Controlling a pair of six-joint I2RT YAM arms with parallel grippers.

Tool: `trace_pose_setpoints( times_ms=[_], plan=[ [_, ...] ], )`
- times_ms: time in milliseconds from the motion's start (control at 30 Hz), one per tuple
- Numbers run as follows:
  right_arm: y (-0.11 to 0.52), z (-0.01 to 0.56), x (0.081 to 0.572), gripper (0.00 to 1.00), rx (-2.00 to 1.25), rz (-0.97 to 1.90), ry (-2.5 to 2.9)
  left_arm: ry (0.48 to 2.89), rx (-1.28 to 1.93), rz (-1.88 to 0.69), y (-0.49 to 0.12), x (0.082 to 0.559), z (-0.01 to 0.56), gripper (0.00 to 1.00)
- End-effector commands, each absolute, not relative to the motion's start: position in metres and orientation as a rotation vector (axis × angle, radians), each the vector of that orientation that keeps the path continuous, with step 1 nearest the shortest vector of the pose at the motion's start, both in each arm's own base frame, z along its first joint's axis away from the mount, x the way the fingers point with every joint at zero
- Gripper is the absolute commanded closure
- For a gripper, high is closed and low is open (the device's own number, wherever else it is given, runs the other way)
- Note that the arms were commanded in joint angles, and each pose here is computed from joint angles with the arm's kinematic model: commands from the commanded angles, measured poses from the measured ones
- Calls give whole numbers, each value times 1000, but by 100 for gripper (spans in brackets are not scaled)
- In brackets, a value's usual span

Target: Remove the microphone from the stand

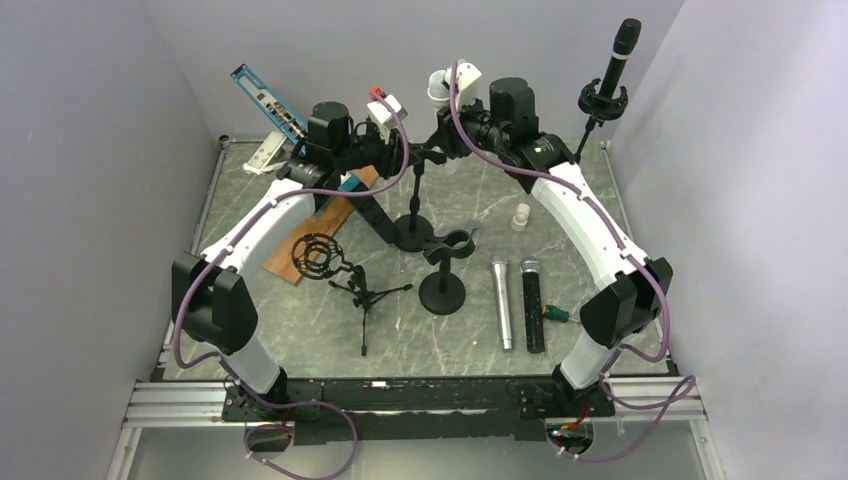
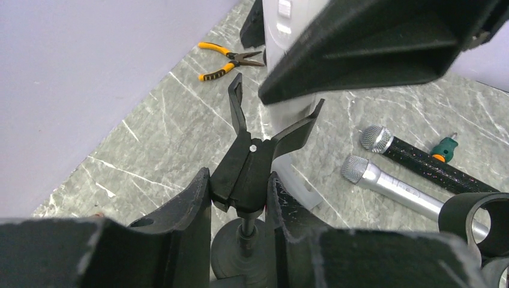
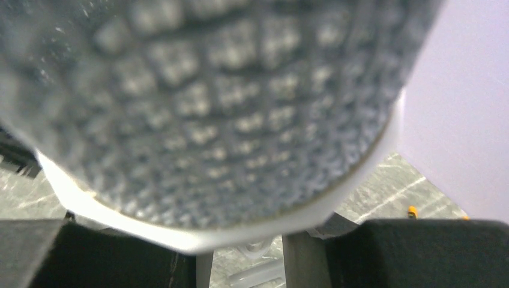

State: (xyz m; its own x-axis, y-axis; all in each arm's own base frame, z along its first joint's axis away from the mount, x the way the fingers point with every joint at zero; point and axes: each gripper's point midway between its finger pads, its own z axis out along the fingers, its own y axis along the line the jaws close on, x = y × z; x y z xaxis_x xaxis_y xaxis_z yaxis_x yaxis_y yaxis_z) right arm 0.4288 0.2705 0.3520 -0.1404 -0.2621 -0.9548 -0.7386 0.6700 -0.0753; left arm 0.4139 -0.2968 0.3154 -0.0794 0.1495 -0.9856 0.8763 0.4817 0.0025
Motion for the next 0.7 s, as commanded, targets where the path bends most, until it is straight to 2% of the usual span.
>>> trace_pose_setpoints(
  times_ms=[0, 200, 300, 367, 400, 533, 667],
  plan=[
    [237, 427, 440, 100, -574, 346, 1601, 1600, 921, -753, -292, 408, 302, 100],
    [140, 442, 442, 100, -141, -56, 1679, 1586, 916, -761, -292, 404, 307, 100],
    [118, 406, 427, 100, -55, -134, 1773, 1591, 904, -783, -293, 403, 311, 100],
    [117, 379, 412, 100, -16, -78, 1835, 1611, 889, -800, -294, 403, 311, 97],
    [119, 364, 404, 100, -4, -40, 1871, 1619, 885, -807, -295, 403, 311, 92],
    [128, 296, 365, 100, 7, 98, 2047, 1644, 876, -855, -298, 400, 312, 61],
    [127, 245, 324, 100, 23, 155, 2223, 1639, 864, -865, -296, 396, 319, 47]
  ],
)
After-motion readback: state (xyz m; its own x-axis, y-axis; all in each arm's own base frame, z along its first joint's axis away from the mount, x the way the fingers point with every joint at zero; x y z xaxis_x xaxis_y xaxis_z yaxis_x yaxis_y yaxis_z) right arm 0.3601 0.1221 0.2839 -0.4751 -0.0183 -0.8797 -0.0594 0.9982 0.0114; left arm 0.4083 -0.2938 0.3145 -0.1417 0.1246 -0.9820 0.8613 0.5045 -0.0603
